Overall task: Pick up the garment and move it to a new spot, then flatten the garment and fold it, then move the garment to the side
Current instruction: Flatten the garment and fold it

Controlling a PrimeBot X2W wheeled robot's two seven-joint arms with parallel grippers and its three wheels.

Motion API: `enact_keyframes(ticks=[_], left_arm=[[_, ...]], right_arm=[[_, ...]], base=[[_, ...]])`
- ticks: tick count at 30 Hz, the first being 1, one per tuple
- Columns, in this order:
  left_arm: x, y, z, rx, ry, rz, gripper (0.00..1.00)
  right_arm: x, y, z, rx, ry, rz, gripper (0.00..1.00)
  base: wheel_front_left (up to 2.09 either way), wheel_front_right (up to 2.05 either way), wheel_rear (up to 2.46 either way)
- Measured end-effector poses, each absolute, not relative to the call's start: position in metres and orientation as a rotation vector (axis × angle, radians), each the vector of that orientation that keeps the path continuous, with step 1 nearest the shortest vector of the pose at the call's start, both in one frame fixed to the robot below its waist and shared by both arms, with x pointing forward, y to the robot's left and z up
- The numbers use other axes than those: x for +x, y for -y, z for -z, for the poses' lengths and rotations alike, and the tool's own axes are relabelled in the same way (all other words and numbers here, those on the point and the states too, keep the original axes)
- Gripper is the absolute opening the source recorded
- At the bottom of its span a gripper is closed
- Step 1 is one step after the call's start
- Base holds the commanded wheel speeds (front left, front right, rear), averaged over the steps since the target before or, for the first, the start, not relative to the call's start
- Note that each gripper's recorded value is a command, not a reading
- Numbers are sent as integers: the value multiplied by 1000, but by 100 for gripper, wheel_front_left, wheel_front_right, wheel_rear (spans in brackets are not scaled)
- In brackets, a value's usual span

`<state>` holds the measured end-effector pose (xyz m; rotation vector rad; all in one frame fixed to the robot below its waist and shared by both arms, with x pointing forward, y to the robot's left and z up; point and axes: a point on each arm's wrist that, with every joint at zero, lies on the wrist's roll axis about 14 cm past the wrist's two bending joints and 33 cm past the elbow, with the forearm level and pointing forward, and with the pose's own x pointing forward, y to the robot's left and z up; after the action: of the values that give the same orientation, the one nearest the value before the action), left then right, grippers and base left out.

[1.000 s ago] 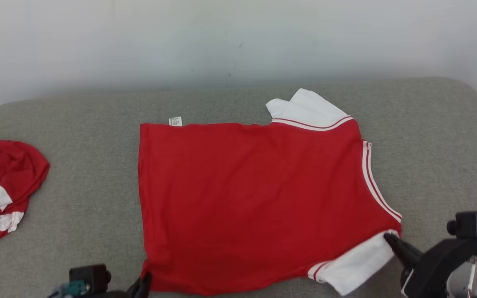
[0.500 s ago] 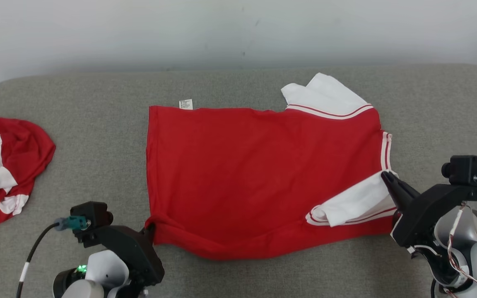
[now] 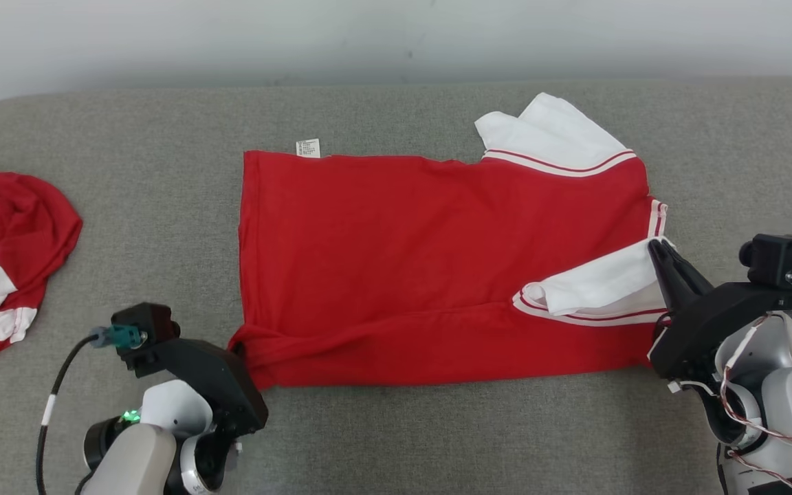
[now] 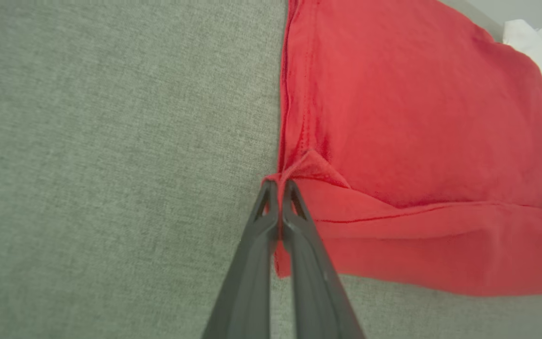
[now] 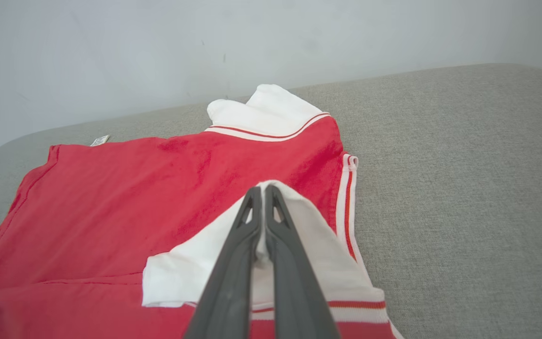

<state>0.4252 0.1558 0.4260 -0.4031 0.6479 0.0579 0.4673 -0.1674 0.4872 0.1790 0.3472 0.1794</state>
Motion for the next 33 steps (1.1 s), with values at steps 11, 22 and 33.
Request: enact_keyframes(ticks=[11, 22, 33], left_arm=[[442, -155, -423, -368, -635, -50, 94], [452, -169, -460, -239, -390, -45, 100], [417, -183, -457, -156, -322, -69, 100]], right_arm=[[479, 169, -478, 149, -308, -169, 100], [480, 176, -501, 170, -167, -136, 100], [444, 209, -492, 191, -179, -27, 100]], base=[[0, 0, 0], [0, 0, 0], [0, 0, 0]])
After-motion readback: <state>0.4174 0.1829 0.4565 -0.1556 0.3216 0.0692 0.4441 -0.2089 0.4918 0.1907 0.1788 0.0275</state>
